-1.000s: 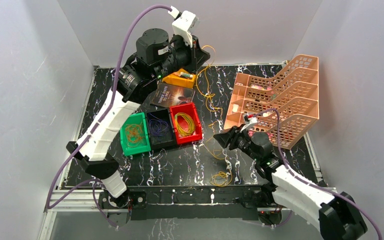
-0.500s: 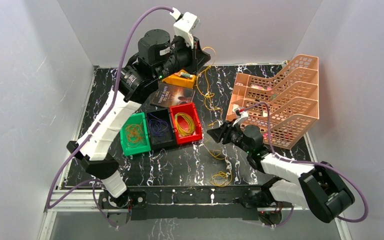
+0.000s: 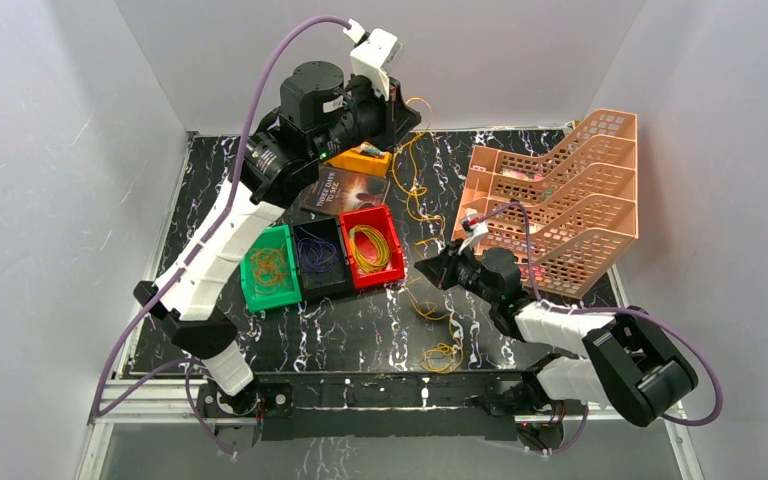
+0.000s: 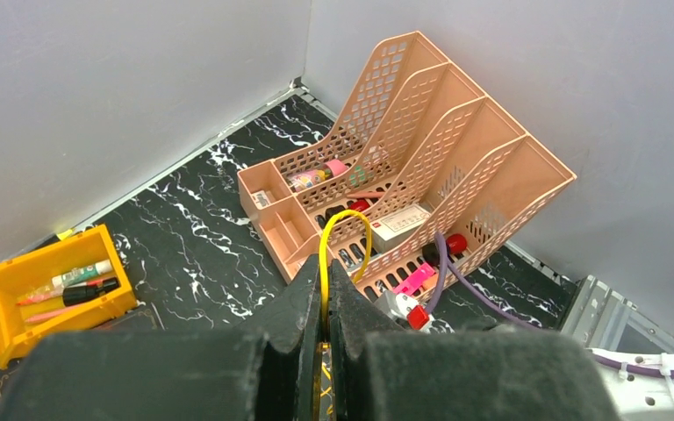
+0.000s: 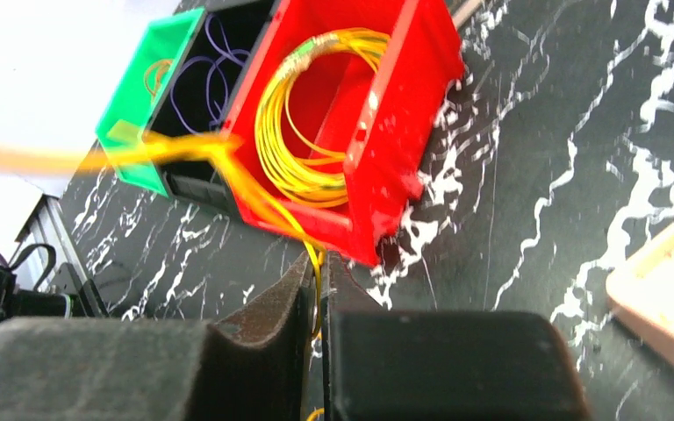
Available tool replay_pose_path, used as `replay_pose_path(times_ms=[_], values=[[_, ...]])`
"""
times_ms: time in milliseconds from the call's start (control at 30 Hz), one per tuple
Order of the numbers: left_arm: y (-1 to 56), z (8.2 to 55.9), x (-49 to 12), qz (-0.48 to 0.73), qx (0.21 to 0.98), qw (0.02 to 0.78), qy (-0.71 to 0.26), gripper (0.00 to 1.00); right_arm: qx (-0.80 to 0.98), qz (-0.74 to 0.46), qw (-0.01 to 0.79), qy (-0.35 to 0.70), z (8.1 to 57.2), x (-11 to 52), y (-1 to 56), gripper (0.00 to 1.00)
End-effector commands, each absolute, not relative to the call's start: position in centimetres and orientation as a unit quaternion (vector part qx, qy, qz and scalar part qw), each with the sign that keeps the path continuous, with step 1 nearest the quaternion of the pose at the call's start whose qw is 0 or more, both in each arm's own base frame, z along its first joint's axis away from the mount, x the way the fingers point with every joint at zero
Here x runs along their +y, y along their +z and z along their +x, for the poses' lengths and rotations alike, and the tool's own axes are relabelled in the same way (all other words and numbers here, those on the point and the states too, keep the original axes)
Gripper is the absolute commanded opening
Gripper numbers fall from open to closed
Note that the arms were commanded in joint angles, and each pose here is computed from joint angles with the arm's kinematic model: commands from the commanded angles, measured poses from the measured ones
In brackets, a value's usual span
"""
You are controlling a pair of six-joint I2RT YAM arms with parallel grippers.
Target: Untangle the cables
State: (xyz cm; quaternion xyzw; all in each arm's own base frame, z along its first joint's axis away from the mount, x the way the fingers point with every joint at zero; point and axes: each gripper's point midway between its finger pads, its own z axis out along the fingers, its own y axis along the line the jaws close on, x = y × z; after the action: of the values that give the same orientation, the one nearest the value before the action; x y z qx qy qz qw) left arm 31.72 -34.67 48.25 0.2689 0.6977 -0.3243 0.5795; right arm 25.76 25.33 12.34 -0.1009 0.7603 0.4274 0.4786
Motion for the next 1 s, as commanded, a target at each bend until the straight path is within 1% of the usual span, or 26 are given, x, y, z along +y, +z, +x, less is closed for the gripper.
replay_pose_path(times_ms=[0,167,333,567,800,967], values=[[50.9,30.5,-33.2,0.265,0.674,0.607,-0.326,0.0,0.758,-0.094,0.478,0.433,24.6,24.7,12.0,0.1],[50.7,31.0,-32.8,0.26,0.679,0.614,-0.308,0.0,0.789,-0.074,0.446,0.415,23.0,23.3,9.7,0.0],[50.3,31.6,-32.2,0.254,0.687,0.619,-0.286,0.0,0.813,-0.056,0.414,0.406,20.9,21.9,8.1,0.0],[52.0,32.5,-30.3,0.235,0.68,0.651,-0.242,0.0,0.858,-0.015,0.363,0.364,18.5,19.4,4.0,0.0],[54.0,33.6,-27.4,0.205,0.67,0.691,-0.174,0.0,0.87,-0.002,0.342,0.354,17.8,19.0,2.4,0.0],[54.9,33.7,-25.8,0.189,0.665,0.708,-0.144,0.0,0.87,-0.003,0.34,0.356,17.9,19.1,2.5,0.0]])
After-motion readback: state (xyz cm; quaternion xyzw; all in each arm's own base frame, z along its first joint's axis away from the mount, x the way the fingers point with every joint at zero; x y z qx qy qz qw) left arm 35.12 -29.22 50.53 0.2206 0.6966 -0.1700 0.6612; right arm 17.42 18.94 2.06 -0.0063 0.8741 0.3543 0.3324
